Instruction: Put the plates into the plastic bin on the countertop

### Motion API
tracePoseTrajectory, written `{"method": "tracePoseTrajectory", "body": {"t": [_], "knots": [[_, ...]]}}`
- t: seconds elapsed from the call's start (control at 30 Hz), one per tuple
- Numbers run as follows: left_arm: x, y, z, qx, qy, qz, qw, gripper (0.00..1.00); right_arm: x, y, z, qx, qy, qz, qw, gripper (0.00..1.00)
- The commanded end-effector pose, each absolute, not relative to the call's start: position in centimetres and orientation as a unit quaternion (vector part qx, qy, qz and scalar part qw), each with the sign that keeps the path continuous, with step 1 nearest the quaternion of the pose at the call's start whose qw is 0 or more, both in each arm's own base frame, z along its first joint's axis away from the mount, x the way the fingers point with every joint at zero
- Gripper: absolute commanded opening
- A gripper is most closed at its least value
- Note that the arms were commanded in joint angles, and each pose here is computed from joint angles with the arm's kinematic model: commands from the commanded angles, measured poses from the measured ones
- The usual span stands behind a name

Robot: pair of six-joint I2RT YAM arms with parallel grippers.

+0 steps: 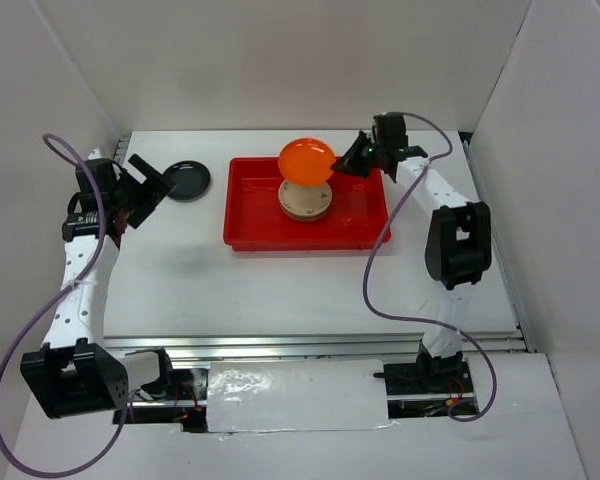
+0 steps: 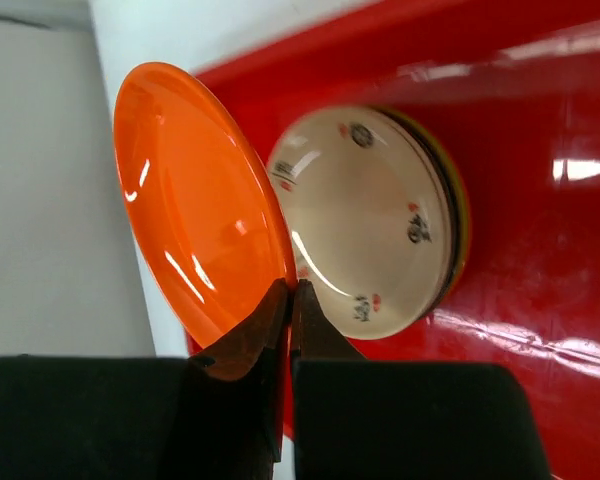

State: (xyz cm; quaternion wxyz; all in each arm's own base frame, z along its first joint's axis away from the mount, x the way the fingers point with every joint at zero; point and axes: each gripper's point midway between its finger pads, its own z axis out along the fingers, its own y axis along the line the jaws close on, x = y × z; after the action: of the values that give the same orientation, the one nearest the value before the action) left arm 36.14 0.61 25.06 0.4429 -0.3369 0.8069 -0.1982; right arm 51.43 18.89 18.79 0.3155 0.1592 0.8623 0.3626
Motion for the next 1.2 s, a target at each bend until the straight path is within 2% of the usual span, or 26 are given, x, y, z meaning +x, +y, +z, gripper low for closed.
{"method": "tracePoseTrajectory", "body": {"t": [0.0, 0.23, 0.27, 0.3, 0.33, 0.47, 0.6, 0.63, 0.67, 0.77, 0.83, 0.87, 0.93, 0.97, 1.0, 1.17], "knots": [[35.7, -0.8, 29.5, -0.279, 0.792, -0.246, 0.484, 0.99, 51.6, 20.7, 17.8, 0.141, 0.85, 0.407, 0.304, 0.0], [35.0, 1.0, 28.5, -0.279, 0.804, -0.212, 0.481, 0.99, 50.8, 21.3, 15.7, 0.138, 0.857, 0.399, 0.296, 0.0], [35.2, 1.2, 27.9, -0.283, 0.806, -0.213, 0.474, 0.99, 50.6, 21.4, 15.7, 0.137, 0.858, 0.4, 0.291, 0.04], [35.5, 1.1, 27.8, -0.282, 0.805, -0.218, 0.473, 0.99, 50.6, 21.6, 15.8, 0.131, 0.857, 0.404, 0.292, 0.11], [35.8, 1.2, 27.0, -0.285, 0.808, -0.219, 0.467, 0.99, 50.2, 21.9, 15.8, 0.125, 0.858, 0.407, 0.288, 0.46], [37.2, 2.3, 25.1, -0.308, 0.807, -0.215, 0.455, 0.99, 49.1, 22.0, 18.4, 0.108, 0.853, 0.409, 0.307, 0.96], [39.2, 3.9, 22.3, -0.374, 0.779, -0.248, 0.437, 0.99, 47.0, 20.3, 23.2, 0.109, 0.85, 0.371, 0.358, 1.0], [40.6, 4.2, 23.1, -0.369, 0.761, -0.262, 0.466, 0.99, 46.5, 19.8, 23.9, 0.109, 0.849, 0.365, 0.367, 1.0], [41.3, 4.7, 20.9, -0.388, 0.759, -0.262, 0.453, 0.99, 45.9, 19.2, 24.8, 0.113, 0.846, 0.358, 0.378, 1.0], [44.4, 5.7, 18.0, -0.424, 0.729, -0.284, 0.456, 0.99, 41.7, 18.8, 27.4, 0.1, 0.832, 0.372, 0.401, 1.0], [45.9, 6.0, 14.0, -0.466, 0.71, -0.304, 0.432, 0.99, 37.8, 19.7, 28.7, 0.067, 0.814, 0.403, 0.412, 1.0], [47.6, 6.3, 14.8, -0.462, 0.685, -0.33, 0.456, 0.99, 36.1, 20.7, 29.5, 0.038, 0.8, 0.434, 0.412, 1.0], [49.8, 6.4, 12.2, -0.473, 0.679, -0.346, 0.442, 0.99, 31.8, 21.9, 29.8, 0.0, 0.778, 0.485, 0.398, 1.0], [50.7, 6.7, 11.8, -0.469, 0.677, -0.348, 0.447, 0.99, 30.8, 22.6, 31.4, -0.034, 0.744, 0.521, 0.417, 1.0], [51.6, 6.9, 11.4, -0.465, 0.679, -0.344, 0.452, 0.99, 27.6, 23.3, 30.6, -0.055, 0.734, 0.563, 0.376, 1.0], [54.7, 8.4, 6.6, -0.487, 0.696, -0.307, 0.429, 0.99, 22.6, 24.4, 30.9, -0.112, 0.717, 0.587, 0.359, 1.0]]}}
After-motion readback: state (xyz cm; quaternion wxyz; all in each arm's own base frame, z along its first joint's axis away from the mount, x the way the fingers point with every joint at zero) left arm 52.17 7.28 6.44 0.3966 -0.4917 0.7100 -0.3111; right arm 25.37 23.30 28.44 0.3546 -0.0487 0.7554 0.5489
